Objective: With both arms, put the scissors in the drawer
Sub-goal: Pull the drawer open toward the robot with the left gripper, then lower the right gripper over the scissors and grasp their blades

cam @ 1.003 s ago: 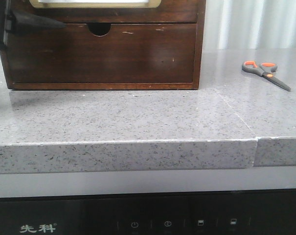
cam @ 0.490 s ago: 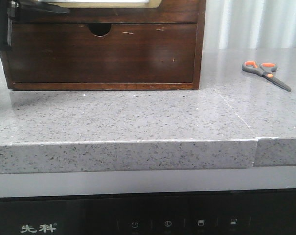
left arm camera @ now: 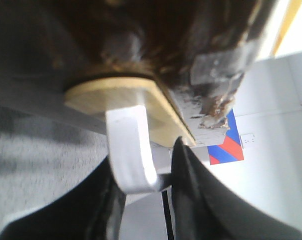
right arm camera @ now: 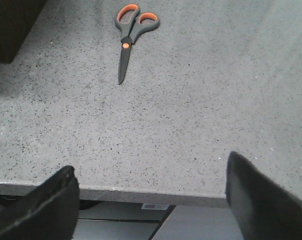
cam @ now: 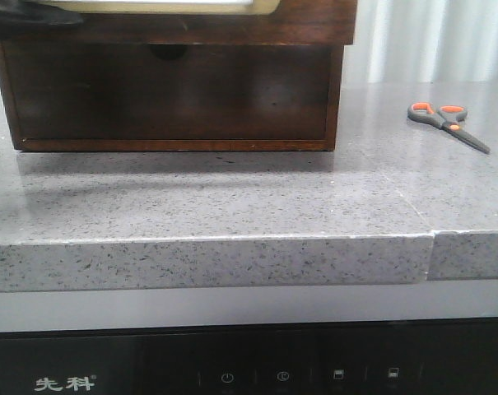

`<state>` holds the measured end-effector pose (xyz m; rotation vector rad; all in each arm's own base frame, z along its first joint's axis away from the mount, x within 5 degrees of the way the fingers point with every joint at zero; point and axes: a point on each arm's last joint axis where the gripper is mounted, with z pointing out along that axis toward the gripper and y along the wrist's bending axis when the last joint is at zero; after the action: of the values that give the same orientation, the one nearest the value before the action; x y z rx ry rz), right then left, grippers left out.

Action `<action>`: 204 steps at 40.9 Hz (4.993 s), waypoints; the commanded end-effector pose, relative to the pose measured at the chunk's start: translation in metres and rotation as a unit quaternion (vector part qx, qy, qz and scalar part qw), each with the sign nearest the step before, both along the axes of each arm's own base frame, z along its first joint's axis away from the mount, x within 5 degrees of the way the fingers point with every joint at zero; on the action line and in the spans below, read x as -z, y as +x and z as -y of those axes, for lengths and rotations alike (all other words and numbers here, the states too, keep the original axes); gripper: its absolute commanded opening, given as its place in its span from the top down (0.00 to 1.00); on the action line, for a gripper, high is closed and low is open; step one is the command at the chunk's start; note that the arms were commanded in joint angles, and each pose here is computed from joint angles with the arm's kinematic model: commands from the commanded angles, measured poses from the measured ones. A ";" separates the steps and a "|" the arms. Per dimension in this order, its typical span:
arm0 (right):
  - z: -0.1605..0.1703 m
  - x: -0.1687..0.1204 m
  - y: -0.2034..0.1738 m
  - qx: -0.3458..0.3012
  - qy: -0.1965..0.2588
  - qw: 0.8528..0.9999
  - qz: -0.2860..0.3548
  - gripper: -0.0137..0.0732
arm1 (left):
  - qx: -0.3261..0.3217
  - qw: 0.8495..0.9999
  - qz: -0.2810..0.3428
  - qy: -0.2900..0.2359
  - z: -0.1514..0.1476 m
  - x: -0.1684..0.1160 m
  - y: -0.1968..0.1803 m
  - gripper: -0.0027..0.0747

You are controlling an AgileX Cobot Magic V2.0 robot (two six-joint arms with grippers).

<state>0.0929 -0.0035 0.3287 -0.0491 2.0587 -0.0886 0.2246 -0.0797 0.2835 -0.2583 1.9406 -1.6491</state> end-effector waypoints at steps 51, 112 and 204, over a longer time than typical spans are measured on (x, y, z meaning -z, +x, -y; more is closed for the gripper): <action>0.001 -0.015 0.005 -0.001 -0.012 0.999 0.050 0.13 | 0.070 0.951 0.158 0.256 -0.006 -0.041 -0.144 0.26; -0.010 -0.034 0.175 -0.003 0.051 0.983 -0.178 0.14 | 0.038 0.832 0.397 0.387 -0.020 -0.135 -0.176 0.26; -0.011 0.006 0.350 -0.012 0.036 0.959 -0.281 0.78 | 0.037 0.831 0.397 0.387 -0.020 -0.135 -0.176 0.26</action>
<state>0.4580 0.0096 0.2635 -0.0549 2.7930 0.0231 0.0483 -0.0587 0.4025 0.7709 1.8352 -0.6174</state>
